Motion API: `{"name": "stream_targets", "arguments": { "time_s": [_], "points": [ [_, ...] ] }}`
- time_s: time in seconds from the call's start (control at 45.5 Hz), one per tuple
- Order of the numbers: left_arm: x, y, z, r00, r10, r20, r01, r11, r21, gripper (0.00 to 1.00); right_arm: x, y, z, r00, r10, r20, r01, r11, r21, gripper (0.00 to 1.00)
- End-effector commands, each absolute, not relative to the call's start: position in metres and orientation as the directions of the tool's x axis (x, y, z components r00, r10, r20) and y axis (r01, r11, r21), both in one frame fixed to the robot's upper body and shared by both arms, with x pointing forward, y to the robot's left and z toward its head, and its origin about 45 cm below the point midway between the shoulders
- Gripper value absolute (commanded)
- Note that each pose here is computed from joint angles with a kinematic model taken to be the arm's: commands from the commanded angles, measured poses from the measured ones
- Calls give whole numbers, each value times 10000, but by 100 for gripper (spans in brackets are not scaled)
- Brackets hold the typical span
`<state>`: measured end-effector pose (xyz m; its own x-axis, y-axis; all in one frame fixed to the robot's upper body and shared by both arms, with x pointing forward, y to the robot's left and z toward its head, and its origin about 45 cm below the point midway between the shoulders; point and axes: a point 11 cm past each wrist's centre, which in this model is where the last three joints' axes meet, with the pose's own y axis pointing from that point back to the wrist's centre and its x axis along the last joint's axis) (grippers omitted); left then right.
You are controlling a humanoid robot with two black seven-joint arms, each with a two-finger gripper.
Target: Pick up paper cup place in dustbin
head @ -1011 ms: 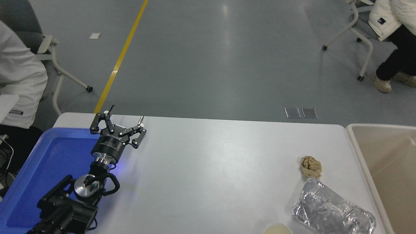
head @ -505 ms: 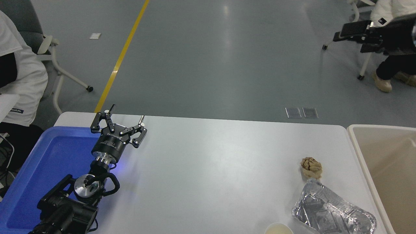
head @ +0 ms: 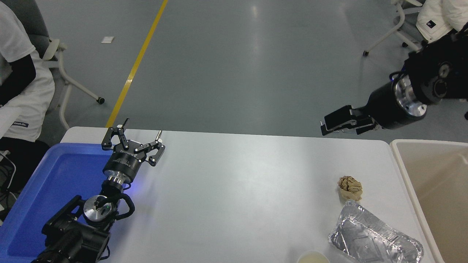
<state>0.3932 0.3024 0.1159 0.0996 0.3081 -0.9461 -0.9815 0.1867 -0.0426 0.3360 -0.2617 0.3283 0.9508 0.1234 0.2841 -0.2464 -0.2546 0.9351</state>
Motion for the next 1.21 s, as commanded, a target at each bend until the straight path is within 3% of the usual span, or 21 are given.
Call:
{"name": "stream_targets", "arguments": {
  "time_s": [0.0,0.088,0.22,0.352,0.462,0.747,0.923,1.187],
  "points": [
    [3932,3025,1158,989,3082,-9462,-9816,1862,-419,99,3059,-2694,3023,9760,1079,1893,-1631,-2143,9631,100],
    [3932,3024,1160,1004,3078,-9461,-9815,1867,-434,99,3023,-2719,2896,9802,728,1843,-1641,-2234,9608,100],
    [3932,3024,1160,1004,3078,-9461,-9815,1867,-434,99,3018,-2701,2771,9815,-1003,1632,-1844,-2633,9469,100],
    [3932,3025,1158,989,3082,-9462,-9816,1862,-419,99,2845,-2914,2479,9760,-1999,868,-1224,-1734,9772,100],
    [3932,3025,1158,989,3082,-9462,-9816,1862,-419,99,2701,-3035,2295,9739,-2148,732,-1047,-1390,9848,100],
    [3932,3024,1160,1004,3078,-9461,-9815,1867,-434,99,2573,-2722,1988,9954,-563,771,-878,-2226,9709,100],
    [3932,3024,1160,1004,3078,-9461,-9815,1867,-434,99,2483,-2446,1924,9949,929,398,-111,-2912,9566,100],
    [3932,3024,1160,1004,3078,-9461,-9815,1867,-434,99,2171,-2329,1615,9856,1582,-602,1041,-2855,9527,100]
  ]
}}
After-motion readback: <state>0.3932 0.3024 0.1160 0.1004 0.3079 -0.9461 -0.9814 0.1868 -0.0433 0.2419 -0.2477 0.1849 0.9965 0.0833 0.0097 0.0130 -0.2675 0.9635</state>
